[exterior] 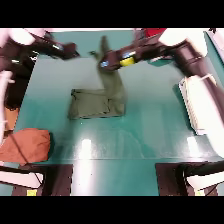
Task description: Fold the shirts.
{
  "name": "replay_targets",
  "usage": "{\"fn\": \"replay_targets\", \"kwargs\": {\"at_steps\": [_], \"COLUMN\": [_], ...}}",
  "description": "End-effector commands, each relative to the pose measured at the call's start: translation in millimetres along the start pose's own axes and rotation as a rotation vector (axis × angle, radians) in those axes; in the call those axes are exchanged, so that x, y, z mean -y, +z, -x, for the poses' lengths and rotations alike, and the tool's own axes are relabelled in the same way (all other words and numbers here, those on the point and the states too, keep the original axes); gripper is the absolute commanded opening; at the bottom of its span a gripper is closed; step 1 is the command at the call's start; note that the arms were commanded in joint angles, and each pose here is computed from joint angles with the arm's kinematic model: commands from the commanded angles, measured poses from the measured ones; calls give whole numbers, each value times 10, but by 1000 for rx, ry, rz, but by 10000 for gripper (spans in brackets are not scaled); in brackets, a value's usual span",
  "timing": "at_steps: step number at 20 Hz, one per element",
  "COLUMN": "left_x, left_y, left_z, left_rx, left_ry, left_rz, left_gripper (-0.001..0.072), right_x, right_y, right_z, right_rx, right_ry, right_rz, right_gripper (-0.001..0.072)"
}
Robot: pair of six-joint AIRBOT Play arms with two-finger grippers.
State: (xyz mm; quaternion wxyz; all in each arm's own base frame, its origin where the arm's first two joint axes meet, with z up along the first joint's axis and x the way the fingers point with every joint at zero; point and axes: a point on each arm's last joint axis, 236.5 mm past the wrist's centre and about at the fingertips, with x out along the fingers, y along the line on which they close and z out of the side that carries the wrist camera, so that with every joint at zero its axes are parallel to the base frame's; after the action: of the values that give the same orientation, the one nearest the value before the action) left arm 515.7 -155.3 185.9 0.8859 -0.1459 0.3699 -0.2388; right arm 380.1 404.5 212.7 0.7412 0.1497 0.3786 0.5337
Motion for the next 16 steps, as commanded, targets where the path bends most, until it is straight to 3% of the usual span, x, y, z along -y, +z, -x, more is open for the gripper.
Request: {"fn": "replay_targets", "kwargs": {"at_steps": [1, 3, 4, 5, 8, 15, 16], "left_x": [-363, -395, -389, -373, -178, 507, 585], "left_y": [422, 489, 471, 433, 324, 145, 117], "left_z": [1051, 1308, 1331, 1332, 1212, 925, 899], "left_rx": [174, 216, 209, 194, 145, 92, 85], "left_ry": [159, 185, 188, 185, 150, 33, 19], "left_rz": [-34, -36, -39, -50, -96, -235, -249], "left_gripper": [29, 29, 29, 29, 29, 29, 29], "right_x": [-317, -352, -319, -225, 325, 1932, 2091], "right_y": [-10, -127, -139, -169, -320, -1465, -1629], "right_z": [-951, -1187, -1163, -1084, -673, 652, 751], "right_rx": [124, 87, 63, 27, -87, -198, -180], "right_ry": [111, 128, 123, 95, -40, -381, -409], "right_rz": [13, 32, 60, 96, 107, -347, -410], "right_gripper": [353, 388, 379, 316, 304, 309, 349]}}
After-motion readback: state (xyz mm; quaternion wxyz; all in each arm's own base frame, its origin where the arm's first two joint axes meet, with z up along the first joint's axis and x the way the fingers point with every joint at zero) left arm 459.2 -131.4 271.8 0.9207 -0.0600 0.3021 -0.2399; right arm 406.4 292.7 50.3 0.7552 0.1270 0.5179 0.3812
